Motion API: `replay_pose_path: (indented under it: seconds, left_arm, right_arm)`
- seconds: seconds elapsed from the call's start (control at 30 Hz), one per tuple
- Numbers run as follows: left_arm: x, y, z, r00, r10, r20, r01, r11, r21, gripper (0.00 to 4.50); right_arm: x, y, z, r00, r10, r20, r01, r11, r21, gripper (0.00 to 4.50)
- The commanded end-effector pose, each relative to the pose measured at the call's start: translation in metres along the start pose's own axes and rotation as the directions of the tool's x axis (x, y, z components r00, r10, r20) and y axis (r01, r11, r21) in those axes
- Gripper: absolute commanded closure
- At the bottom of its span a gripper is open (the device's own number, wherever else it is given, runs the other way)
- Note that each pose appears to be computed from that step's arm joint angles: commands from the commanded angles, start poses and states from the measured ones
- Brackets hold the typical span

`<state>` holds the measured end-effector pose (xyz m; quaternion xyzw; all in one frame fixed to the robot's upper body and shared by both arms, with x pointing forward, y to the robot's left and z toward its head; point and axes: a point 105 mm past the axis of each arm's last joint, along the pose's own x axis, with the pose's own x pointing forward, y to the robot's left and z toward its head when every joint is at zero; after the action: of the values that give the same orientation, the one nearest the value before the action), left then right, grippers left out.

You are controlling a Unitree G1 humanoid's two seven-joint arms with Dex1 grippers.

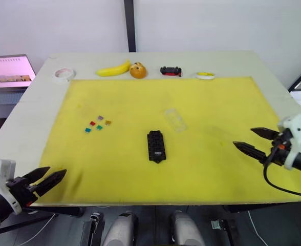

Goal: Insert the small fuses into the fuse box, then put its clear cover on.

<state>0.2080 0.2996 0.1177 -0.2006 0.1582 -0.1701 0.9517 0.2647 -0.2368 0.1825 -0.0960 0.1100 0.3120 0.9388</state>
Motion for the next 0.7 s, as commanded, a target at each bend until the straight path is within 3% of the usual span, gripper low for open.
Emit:
replay_pose_path:
  seconds: [0.03,0.27,0.5,0.7]
  left_arm:
    - [0.021,-0.007,0.018,0.997,-0.029,0.076,0.038,0.992,-0.116,0.00]
    - [0.060,-0.008,0.032,0.992,-0.033,0.123,0.073,0.937,-0.342,0.00]
    - [0.085,-0.008,0.024,0.995,-0.023,0.097,0.070,0.857,-0.511,0.00]
    - [0.098,-0.018,0.011,0.996,-0.078,0.046,0.090,0.833,-0.546,0.00]
  right_arm:
    - [0.022,0.058,0.032,0.966,0.247,0.082,-0.239,0.966,-0.100,0.06]
    - [0.053,0.107,0.067,0.886,0.437,0.152,-0.410,0.894,-0.180,0.06]
    - [0.071,0.122,0.070,0.866,0.477,0.150,-0.444,0.871,-0.210,0.06]
    - [0.077,0.128,0.068,0.864,0.481,0.150,-0.444,0.867,-0.224,0.06]
